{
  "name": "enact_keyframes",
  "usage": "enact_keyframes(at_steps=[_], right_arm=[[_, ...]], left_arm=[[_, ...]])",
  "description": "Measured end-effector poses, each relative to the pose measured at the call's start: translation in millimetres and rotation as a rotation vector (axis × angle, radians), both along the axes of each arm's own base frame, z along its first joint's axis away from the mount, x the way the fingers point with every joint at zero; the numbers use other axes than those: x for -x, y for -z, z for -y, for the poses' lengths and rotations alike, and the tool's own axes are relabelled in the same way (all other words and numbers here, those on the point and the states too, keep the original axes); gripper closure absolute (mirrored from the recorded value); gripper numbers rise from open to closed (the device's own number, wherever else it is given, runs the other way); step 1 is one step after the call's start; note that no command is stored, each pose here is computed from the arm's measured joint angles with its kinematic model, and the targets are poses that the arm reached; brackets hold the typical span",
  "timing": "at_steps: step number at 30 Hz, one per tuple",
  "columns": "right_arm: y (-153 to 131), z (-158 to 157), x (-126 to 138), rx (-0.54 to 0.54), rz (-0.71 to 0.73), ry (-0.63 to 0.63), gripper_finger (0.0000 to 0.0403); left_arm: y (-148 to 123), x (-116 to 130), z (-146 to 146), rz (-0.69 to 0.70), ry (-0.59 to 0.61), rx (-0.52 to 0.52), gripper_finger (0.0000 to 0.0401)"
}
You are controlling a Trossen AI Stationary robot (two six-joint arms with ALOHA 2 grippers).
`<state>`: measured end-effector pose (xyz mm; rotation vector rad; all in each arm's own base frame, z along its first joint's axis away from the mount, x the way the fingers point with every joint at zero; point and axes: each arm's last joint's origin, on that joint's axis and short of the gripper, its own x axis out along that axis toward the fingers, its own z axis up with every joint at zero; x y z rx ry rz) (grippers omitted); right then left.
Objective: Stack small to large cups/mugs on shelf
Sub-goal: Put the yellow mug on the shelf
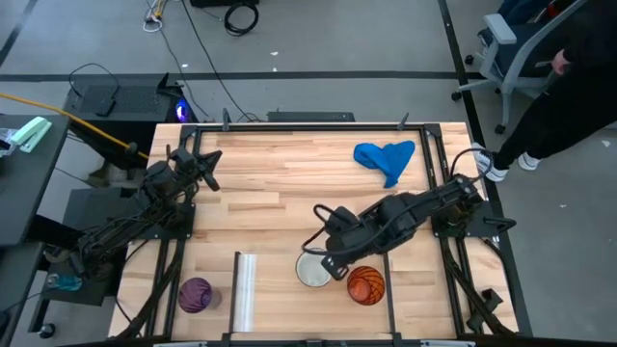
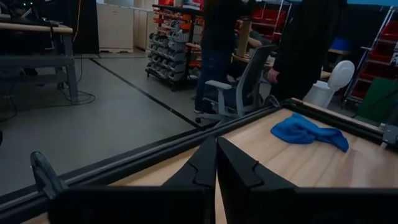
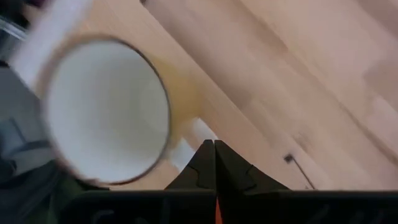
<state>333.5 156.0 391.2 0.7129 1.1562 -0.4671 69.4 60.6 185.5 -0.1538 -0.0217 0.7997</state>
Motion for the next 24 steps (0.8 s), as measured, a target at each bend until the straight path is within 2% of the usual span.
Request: enact_keyframes(at_steps=[6, 13, 24], right_arm=[[25.2, -5.2, -4.3, -0.001, -0.109, -0.009, 0.0403], [23.7, -8.5, -2.4, -0.003, -0.105, -0.035, 0.0403], [23.4, -18.4, 1.8, 0.0, -0.103, -0.161, 0.0403]], left_arm=[[1.2, 0.0, 0.0, -0.007, 0.0, 0.01, 0.0377], [1.5, 0.1, 0.0, -0.01, 0.0, 0.011, 0.0383], [2.6, 0.1, 0.1, -0.02, 0.0, 0.02, 0.0377]])
